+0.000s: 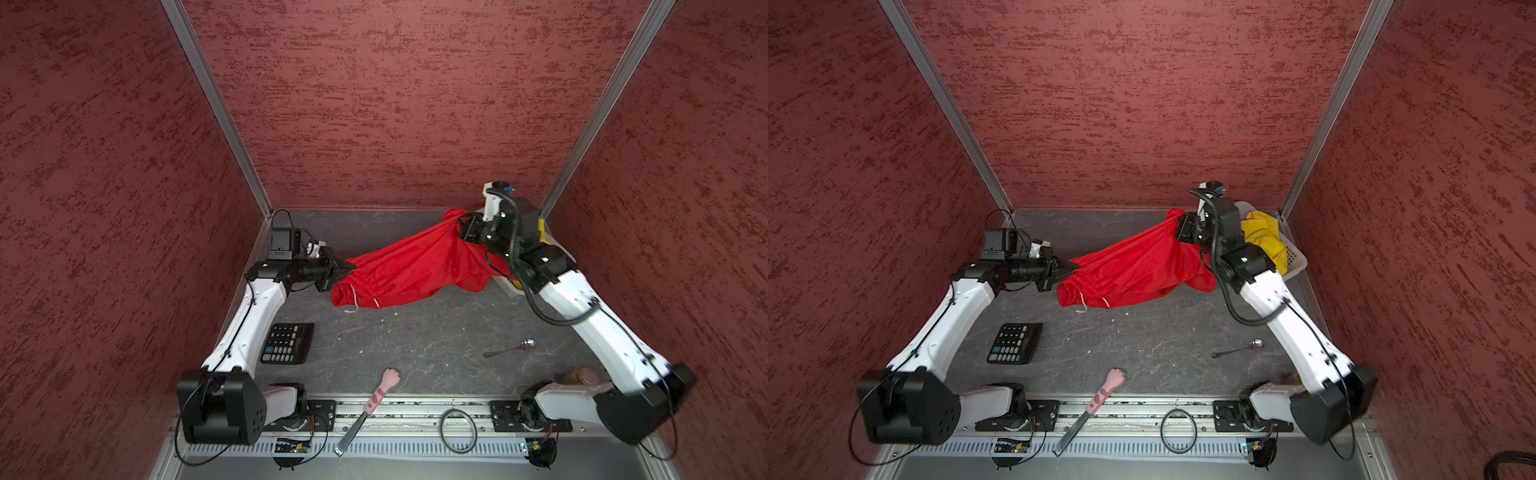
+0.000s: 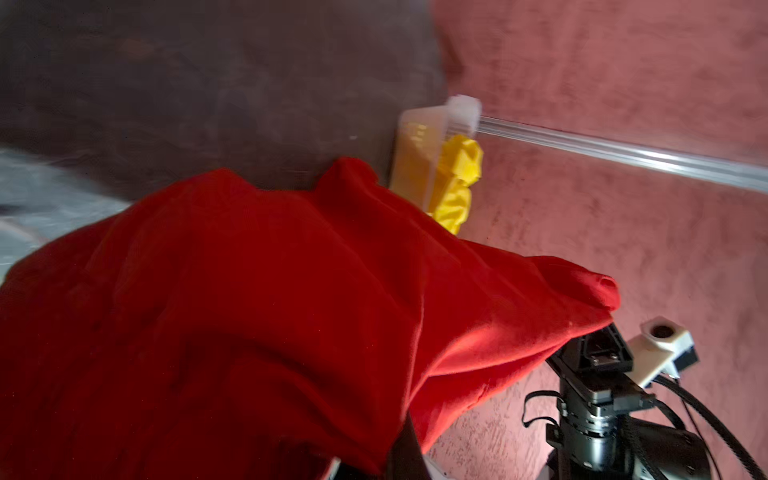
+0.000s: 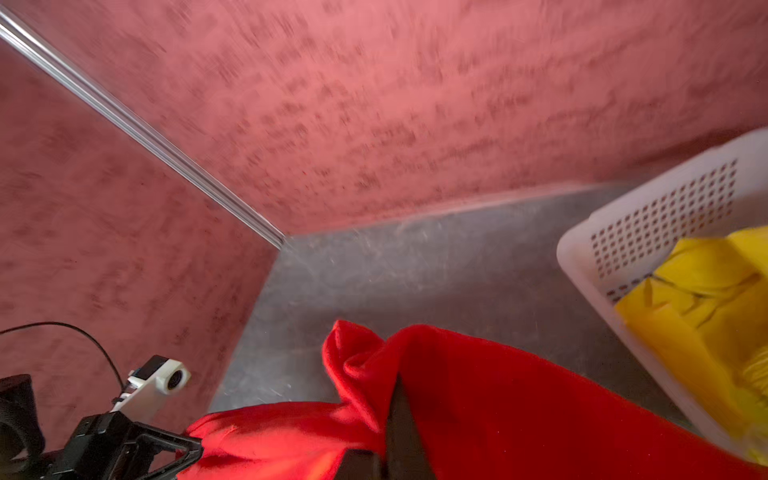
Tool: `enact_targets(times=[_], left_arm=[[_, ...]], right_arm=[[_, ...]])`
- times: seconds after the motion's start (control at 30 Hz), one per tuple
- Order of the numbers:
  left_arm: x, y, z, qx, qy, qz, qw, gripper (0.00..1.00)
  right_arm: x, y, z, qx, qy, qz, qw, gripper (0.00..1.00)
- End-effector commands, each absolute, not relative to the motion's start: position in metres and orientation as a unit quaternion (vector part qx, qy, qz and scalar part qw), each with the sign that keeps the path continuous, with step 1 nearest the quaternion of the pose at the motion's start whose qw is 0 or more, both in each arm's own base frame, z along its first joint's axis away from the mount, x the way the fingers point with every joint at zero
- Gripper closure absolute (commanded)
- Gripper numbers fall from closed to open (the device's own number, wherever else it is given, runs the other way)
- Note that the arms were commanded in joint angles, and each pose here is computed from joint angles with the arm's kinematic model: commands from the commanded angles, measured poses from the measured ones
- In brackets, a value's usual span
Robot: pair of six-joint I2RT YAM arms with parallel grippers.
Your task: Fold and stack the shorts
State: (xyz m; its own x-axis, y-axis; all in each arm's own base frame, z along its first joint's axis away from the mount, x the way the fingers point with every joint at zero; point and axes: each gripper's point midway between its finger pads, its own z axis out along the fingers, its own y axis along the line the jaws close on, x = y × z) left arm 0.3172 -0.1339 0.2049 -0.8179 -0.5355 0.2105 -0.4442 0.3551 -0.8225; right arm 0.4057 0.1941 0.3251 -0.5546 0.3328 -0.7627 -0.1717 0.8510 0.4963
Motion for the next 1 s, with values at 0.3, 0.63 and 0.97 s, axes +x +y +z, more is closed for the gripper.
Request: enact_targets(times=[0.3, 0.63, 0.97], left_arm=[[0.422, -0.068, 0.158, -0.338, 0.869, -0.338, 0.128, 0.3], [0.344, -0.119, 0.16, -0.123, 0.963, -0.176, 0.161, 0.38], [0.312, -0.162, 0.104, -0.04, 0.985, -0.117, 0.122, 0.33]], right_arm=[[0.519, 0.223, 0.204, -0.004, 0.902, 0.143, 0.407, 0.37], [0.456, 0.173, 0.235, 0.006, 0.879, 0.104, 0.465, 0.15], [0.41, 0.157, 0.219, 0.013, 0.898, 0.107, 0.426, 0.1]])
